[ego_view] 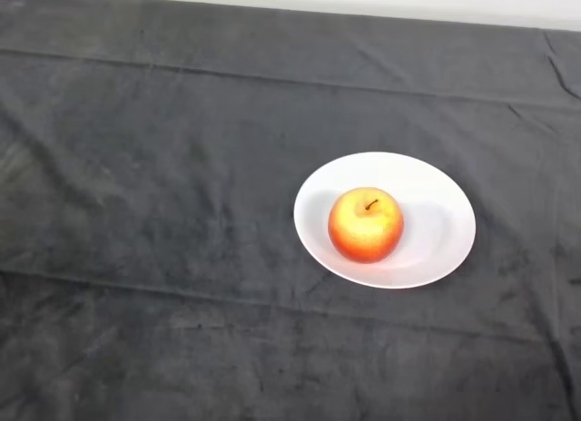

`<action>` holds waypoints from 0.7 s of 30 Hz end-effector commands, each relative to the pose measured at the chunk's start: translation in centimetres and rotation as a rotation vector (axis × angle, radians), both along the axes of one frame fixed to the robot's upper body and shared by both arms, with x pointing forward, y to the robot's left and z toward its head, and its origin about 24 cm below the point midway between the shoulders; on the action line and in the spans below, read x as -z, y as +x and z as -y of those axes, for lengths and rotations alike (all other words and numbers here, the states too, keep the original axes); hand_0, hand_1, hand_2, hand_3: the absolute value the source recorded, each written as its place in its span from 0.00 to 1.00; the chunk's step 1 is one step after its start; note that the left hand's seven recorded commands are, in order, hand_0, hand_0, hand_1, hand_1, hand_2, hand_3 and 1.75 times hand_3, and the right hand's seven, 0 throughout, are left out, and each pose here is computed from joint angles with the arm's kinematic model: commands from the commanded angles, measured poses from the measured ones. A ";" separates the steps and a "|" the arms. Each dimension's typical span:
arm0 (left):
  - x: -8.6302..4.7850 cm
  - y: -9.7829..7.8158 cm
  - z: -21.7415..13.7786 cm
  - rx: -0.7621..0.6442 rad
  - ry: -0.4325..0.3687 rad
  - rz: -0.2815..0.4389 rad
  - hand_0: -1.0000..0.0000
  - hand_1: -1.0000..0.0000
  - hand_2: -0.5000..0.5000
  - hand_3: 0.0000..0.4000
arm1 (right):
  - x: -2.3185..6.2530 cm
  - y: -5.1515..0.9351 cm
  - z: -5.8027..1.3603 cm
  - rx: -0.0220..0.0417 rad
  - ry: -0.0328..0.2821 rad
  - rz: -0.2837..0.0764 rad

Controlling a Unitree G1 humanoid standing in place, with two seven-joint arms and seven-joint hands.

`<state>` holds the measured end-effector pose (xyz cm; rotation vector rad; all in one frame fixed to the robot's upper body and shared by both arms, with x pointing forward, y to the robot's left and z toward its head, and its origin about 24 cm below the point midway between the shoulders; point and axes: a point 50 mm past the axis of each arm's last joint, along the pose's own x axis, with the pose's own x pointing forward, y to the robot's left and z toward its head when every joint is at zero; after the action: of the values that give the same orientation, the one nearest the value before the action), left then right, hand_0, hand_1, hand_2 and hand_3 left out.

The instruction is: Move the apple to the plate

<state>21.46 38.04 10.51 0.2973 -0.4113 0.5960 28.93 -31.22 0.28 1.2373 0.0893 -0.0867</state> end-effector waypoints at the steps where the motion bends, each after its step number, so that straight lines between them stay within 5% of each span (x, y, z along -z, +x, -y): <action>1: -1.5 -1.4 -2.0 -0.051 0.053 0.023 1.00 1.00 0.50 0.00 | -0.43 -0.17 0.89 0.0240 -0.018 0.003; 21: -0.3 -6.7 -6.8 -0.264 -0.041 0.049 1.00 1.00 0.50 0.00 | -0.44 -0.17 0.91 0.0243 -0.015 0.004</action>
<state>15.98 43.66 9.86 0.2609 -0.3963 0.8329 28.92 -31.21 0.27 1.2374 0.0901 -0.0864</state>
